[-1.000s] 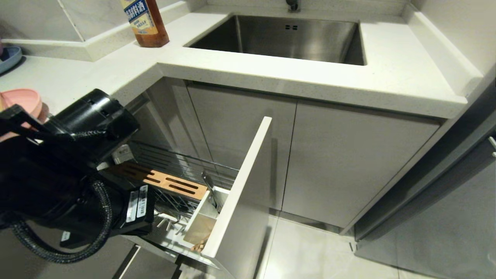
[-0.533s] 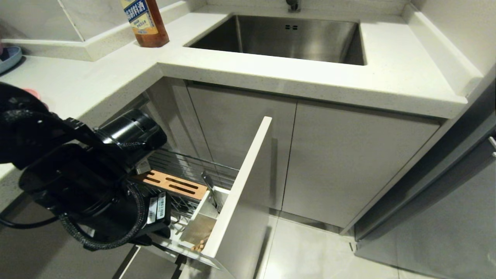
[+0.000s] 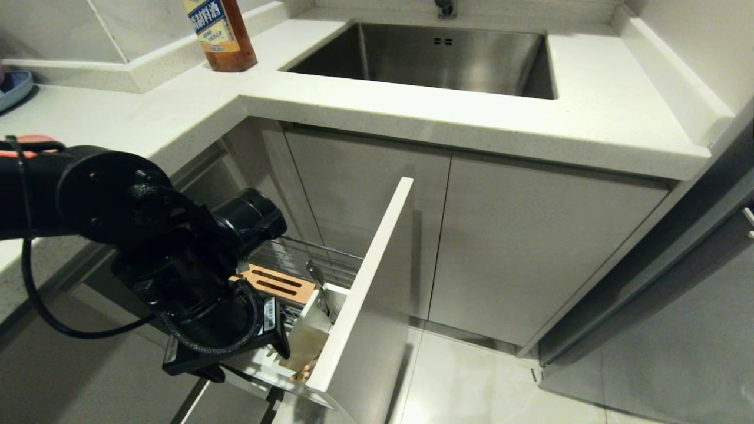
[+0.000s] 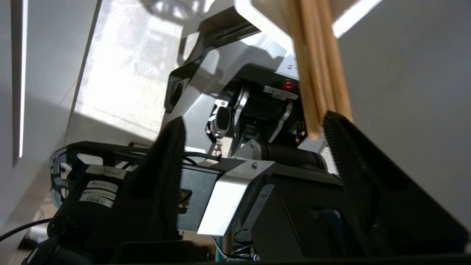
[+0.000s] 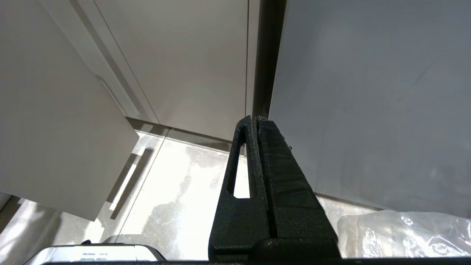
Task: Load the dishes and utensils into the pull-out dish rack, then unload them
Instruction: Take the chopsticks out of the cupboard
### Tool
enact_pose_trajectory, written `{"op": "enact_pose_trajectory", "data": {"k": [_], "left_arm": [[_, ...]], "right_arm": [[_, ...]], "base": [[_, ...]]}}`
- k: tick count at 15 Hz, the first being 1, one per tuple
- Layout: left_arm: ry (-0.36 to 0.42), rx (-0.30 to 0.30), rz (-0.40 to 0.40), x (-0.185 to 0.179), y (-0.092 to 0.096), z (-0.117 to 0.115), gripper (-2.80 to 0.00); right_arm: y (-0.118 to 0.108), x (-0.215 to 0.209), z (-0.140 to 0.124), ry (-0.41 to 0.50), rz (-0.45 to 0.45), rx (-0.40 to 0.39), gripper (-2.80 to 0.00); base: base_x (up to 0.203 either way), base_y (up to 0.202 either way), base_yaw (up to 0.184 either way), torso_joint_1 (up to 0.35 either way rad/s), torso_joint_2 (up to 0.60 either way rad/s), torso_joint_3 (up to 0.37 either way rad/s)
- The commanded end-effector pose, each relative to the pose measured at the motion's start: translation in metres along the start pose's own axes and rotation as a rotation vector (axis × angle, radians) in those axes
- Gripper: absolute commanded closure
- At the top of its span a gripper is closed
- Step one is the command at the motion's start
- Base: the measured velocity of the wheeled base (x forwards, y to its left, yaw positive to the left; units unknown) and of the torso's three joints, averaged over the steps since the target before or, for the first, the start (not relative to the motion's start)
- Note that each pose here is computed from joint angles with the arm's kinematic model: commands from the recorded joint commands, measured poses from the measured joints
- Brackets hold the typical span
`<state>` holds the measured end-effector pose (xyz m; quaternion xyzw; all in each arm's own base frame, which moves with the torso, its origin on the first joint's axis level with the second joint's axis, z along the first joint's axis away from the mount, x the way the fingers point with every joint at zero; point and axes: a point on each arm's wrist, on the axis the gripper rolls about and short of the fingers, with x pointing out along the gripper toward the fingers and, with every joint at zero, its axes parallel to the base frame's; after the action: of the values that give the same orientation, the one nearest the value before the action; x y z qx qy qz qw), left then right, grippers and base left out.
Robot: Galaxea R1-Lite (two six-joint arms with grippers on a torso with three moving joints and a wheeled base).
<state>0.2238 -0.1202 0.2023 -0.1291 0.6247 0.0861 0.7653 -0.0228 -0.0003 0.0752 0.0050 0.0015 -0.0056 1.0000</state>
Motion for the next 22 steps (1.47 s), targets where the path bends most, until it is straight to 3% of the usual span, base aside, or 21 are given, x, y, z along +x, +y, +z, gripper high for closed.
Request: {"op": "enact_pose_trajectory", "data": {"k": [1,7,22], "left_arm": [[0.044,-0.009,0.022,0.012,-0.003,0.004,-2.80],[0.111,0.003,-0.019,0.014,-0.003,0.003,-2.80],[0.154,-0.044,0.030,0.029,0.008,0.009,-2.80]], "right_arm": [[0.000,0.000,0.000,0.002,0.000,0.001,0.00],[0.000,0.000,-0.001,0.002,-0.001,0.000,0.00],[0.000,0.000,0.000,0.002,0.000,0.000,0.00]], "base": [[0.000,0.000,0.000,0.000,0.00,0.000],[0.000,0.000,0.000,0.000,0.00,0.000],[0.000,0.000,0.000,0.000,0.00,0.000]]}}
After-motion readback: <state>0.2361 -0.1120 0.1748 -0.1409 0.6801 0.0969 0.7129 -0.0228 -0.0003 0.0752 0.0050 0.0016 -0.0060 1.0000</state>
